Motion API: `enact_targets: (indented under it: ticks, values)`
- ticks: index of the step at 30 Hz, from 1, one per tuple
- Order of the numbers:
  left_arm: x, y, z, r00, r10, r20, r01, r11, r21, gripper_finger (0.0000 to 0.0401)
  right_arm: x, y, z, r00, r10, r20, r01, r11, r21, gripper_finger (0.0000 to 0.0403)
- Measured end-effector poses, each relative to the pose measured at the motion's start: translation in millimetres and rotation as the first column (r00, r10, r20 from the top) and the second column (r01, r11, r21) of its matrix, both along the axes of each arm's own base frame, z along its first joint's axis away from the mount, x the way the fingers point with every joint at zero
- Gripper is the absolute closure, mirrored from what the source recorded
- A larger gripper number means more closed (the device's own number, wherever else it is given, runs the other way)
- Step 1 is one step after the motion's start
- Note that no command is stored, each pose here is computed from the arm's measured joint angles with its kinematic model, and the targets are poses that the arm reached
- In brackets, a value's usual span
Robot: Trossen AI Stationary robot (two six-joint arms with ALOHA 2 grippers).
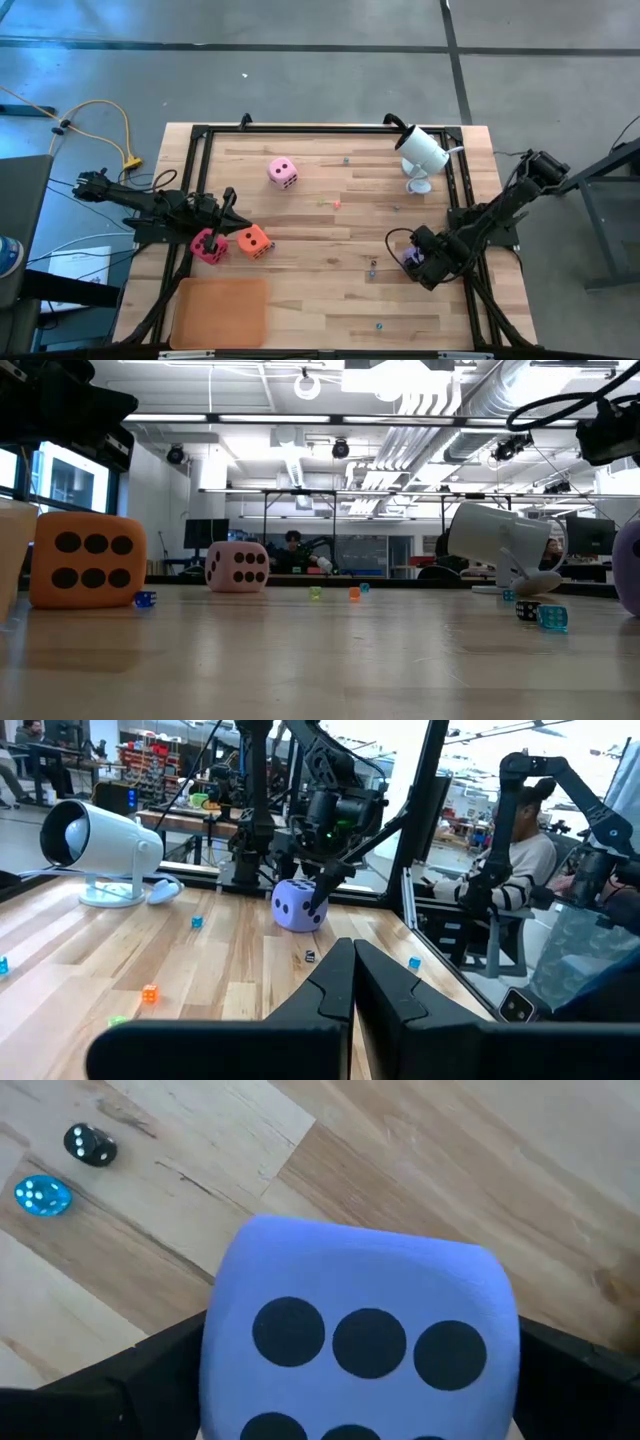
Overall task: Pick & Place Dice
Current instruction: Put the large purple dice into the orange bin
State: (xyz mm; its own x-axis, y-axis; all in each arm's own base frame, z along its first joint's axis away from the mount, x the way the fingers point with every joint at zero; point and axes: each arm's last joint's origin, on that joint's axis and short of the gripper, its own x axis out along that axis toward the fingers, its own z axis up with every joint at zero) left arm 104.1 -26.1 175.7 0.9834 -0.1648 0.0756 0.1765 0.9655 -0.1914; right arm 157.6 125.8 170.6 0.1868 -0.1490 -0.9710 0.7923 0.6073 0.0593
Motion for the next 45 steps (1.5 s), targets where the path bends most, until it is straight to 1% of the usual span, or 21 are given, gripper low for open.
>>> enact_targets:
  ticks: [7, 14, 20, 23, 28, 31, 35, 41, 45]
  values:
    - [0, 0, 0, 1.0, 0.0, 0.0, 0.0, 1.0, -0.002, 0.04, -3, 6, -1, 0.999, 0.044, 0.023, -0.044, 0.999, -0.011, 0.0003]
    - [0, 0, 0, 1.0, 0.0, 0.0, 0.0, 1.0, -0.002, 0.04, -2, 7, -1, 0.999, 0.044, 0.027, -0.043, 0.999, -0.005, 0.0003]
    - [0, 0, 0, 1.0, 0.0, 0.0, 0.0, 1.0, -0.002, 0.04, -1, 6, -1, 0.998, 0.043, 0.042, -0.042, 0.999, -0.033, 0.0003]
    - [0, 0, 0, 1.0, 0.0, 0.0, 0.0, 1.0, -0.002, 0.04, 0, 6, -1, 0.997, 0.036, 0.072, -0.032, 0.998, -0.054, 0.0003]
    - [0, 0, 0, 1.0, 0.0, 0.0, 0.0, 1.0, -0.002, 0.04, 3, 6, -6, 0.999, 0.026, 0.045, -0.023, 0.998, -0.061, 0.0003]
    - [0, 0, 0, 1.0, 0.0, 0.0, 0.0, 1.0, -0.002, 0.04, 6, 9, -12, 0.999, 0.027, 0.023, -0.026, 0.998, -0.062, 0.0014]
    - [0, 0, 0, 1.0, 0.0, 0.0, 0.0, 1.0, -0.002, 0.04, 8, 11, -18, 0.998, 0.056, 0.005, -0.055, 0.995, -0.08, 0.0048]
    - [0, 0, 0, 1.0, -0.006, -0.003, 0.005, 1.0, -0.019, 0.04, 6, 11, -14, 0.998, 0.06, 0.035, -0.057, 0.996, -0.07, 0.0048]
    - [0, 0, 0, 1.0, 0.004, 0.009, -0.004, 0.999, 0.048, 0.04, 5, 11, -10, 0.996, 0.065, 0.053, -0.062, 0.996, -0.059, 0.0048]
